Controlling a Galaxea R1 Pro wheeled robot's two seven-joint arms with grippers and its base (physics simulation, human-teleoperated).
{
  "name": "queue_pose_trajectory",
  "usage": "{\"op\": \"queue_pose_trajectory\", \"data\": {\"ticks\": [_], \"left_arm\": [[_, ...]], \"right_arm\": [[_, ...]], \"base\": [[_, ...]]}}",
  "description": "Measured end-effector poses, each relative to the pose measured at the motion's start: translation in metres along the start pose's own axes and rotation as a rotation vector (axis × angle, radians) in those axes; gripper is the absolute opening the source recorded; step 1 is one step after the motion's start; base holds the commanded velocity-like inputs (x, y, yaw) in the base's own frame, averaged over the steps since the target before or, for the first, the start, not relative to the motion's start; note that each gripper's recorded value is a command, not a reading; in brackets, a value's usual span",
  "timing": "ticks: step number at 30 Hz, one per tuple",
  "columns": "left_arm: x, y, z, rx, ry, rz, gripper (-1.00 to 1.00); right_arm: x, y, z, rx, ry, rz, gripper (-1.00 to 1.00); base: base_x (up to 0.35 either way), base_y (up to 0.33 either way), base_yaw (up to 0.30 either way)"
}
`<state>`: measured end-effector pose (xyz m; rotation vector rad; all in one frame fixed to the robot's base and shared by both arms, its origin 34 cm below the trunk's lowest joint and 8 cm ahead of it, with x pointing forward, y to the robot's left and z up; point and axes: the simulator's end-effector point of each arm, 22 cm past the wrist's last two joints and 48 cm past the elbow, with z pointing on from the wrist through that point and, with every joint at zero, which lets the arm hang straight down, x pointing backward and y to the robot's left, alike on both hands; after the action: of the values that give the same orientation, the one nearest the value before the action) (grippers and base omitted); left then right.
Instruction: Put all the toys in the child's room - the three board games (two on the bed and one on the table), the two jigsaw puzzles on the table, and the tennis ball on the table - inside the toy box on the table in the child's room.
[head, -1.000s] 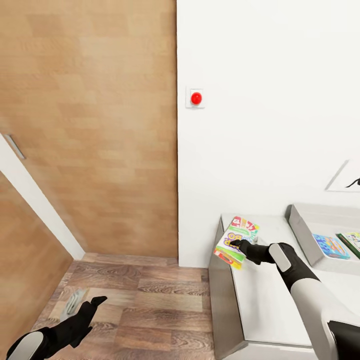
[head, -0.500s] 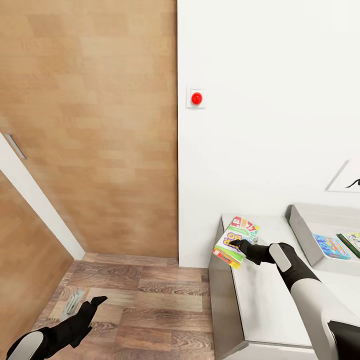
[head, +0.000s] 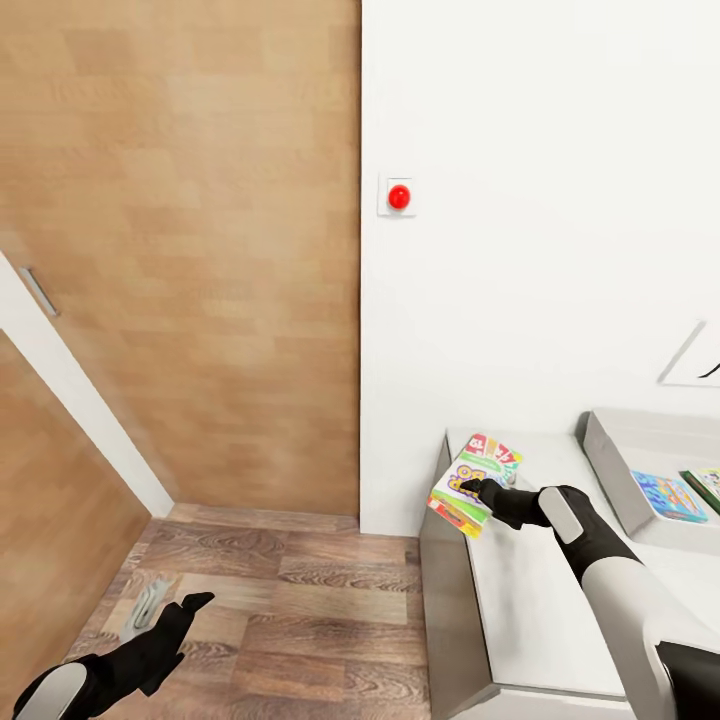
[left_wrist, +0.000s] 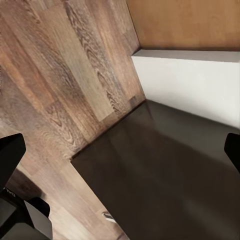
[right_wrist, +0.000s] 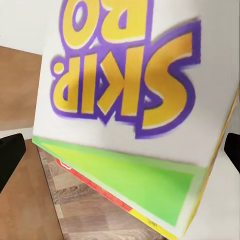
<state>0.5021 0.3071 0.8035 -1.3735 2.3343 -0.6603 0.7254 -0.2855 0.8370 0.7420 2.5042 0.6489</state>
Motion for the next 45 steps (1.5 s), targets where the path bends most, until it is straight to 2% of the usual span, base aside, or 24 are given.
{"op": "queue_pose_trajectory", "data": {"ticks": [18, 26, 31, 34, 40, 43, 45], "left_arm": [[0.001, -0.001, 0.0, 0.004, 0.002, -0.004, 1.0], [0.002, 0.013, 0.004, -0.021, 0.01, -0.028, 1.0], [0.002, 0.01, 0.005, 0.004, 0.01, -0.031, 1.0], [0.003, 0.008, 0.007, 0.037, 0.012, -0.036, 1.0], [0.004, 0.003, 0.008, 0.078, 0.015, -0.04, 1.0], [0.003, -0.002, 0.008, 0.104, 0.01, -0.025, 1.0], [0.001, -0.007, 0.009, 0.124, 0.0, 0.009, 1.0]], "right_arm": [[-0.002, -0.001, -0.001, 0.0, -0.005, 0.003, 1.0], [-0.007, -0.005, -0.003, 0.011, -0.02, 0.003, 1.0], [-0.024, -0.015, -0.007, 0.023, -0.08, 0.012, 1.0], [-0.039, -0.027, -0.013, 0.034, -0.139, 0.042, 1.0], [-0.055, -0.044, -0.022, 0.061, -0.191, 0.077, 1.0], [-0.07, -0.043, -0.03, 0.058, -0.23, 0.071, 1.0], [-0.082, -0.037, -0.038, 0.049, -0.265, 0.056, 1.0]], "base": [[0.0, 0.0, 0.046], [0.0, 0.0, 0.002], [0.0, 0.0, 0.0], [0.0, 0.0, 0.0], [0.0, 0.0, 0.0], [0.0, 0.0, 0.0], [0.0, 0.0, 0.0]]}}
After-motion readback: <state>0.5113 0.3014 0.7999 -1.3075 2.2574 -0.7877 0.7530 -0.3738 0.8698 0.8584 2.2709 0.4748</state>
